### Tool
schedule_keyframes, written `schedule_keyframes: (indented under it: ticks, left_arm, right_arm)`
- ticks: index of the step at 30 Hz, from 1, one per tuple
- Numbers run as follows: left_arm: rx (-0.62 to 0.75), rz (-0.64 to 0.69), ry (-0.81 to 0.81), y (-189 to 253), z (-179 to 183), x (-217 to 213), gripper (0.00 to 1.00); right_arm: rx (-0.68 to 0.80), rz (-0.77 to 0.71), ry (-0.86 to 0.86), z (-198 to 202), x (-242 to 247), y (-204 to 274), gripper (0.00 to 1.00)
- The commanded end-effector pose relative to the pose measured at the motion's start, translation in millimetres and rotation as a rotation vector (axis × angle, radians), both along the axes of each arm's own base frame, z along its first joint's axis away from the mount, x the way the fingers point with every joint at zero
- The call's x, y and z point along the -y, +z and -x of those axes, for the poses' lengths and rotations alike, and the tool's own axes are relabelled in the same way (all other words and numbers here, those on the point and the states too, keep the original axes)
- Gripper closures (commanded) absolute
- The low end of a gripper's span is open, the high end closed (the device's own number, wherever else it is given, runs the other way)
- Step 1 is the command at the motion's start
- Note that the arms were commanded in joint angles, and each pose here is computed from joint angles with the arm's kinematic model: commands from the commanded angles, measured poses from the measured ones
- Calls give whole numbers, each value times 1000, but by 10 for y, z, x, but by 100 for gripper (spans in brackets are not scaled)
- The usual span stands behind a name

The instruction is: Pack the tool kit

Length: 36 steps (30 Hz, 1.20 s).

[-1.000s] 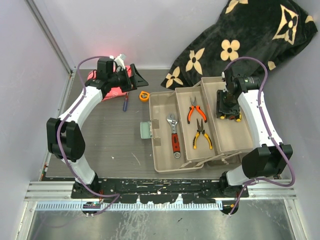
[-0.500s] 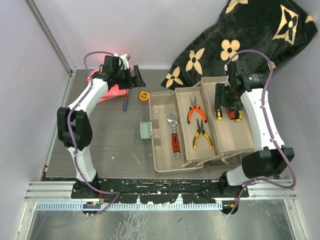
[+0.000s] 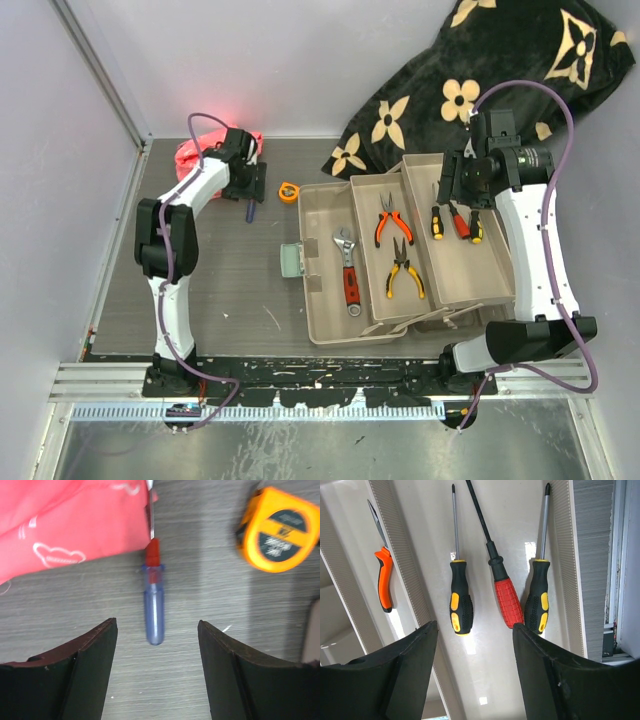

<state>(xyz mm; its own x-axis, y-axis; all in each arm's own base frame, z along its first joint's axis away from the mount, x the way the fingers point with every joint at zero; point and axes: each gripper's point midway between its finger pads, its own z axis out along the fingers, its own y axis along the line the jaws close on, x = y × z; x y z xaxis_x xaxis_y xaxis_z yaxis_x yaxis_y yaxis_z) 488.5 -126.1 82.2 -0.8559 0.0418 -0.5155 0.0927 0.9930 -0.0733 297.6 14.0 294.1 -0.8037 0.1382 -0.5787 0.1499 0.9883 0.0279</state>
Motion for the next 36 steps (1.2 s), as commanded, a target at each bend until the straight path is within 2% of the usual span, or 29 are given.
schedule_keyframes:
  ticks: [1,6,11,18,20,22,24,25,30,34,36]
  left_arm:
    - [2,-145,12,19,83,-253,33]
    - [12,-171,-7,-78,-46,-258,34]
    - [22,-183,-31,-133,-184,-225,39]
    - [-11,-178,-58,-327,-156,-104,41]
    - [-12,-174,-62,-347,-157,-72,50]
    - [-9,-157,-63,-329,-154,-28,66]
    - [4,-118,-64,-237,-155,32,88]
    - [14,-97,-64,-163,-152,64,98]
    - [98,98,-85,499,-59,334,100]
    - [272,393,-180,1477,35,715,100]
    - [410,573,-279,2156,170,922,100]
  right_arm:
    - [53,-5,-14,-24,3,147,33]
    - [57,-29,-2,-104,-53,152,33]
    - [48,-26,-2,-82,-47,122,33]
    - [47,-24,-5,-4,-34,121,33]
    - [47,-26,-5,6,-38,122,33]
    - [51,-34,-3,14,-51,133,33]
    - [58,-39,-4,20,-57,154,33]
    - [62,-43,-2,27,-63,169,33]
    - [99,-87,47,59,-162,293,33]
    - [172,-220,171,48,-469,461,33]
    - [221,-336,261,27,-718,564,33]
